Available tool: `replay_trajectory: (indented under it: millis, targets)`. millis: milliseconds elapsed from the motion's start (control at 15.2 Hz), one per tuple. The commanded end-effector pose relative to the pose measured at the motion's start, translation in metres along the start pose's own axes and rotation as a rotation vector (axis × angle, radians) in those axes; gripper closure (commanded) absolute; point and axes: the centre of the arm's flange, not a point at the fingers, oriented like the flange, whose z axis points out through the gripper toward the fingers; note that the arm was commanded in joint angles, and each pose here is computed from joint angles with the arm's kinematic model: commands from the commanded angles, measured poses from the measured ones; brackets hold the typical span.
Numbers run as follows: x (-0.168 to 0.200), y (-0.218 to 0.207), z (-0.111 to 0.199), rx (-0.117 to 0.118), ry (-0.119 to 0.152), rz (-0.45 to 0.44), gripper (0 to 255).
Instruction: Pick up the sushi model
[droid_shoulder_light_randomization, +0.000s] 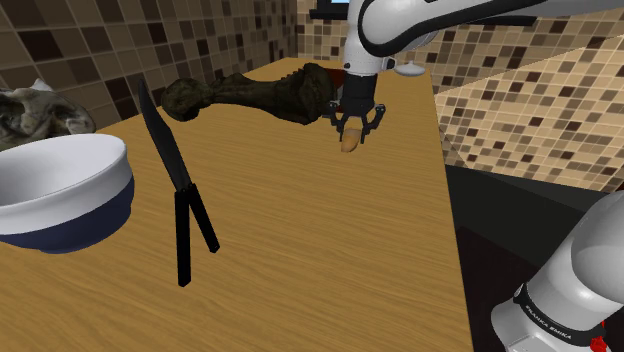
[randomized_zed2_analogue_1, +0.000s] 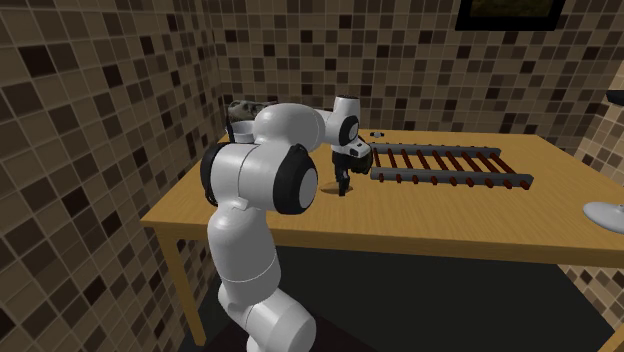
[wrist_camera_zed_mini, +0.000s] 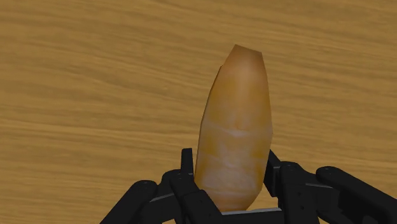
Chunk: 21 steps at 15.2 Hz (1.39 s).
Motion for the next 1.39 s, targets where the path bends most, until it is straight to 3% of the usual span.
replay_trajectory:
  millis: [0,264,1320]
  targets:
    - [-0.001,-0.002,0.003,0.000,-0.003,-0.003,255]
    - [-0.001,-0.002,0.004,0.000,-0.003,-0.003,255]
    - [-0.002,-0.004,-0.076,0.000,-0.003,-0.003,255]
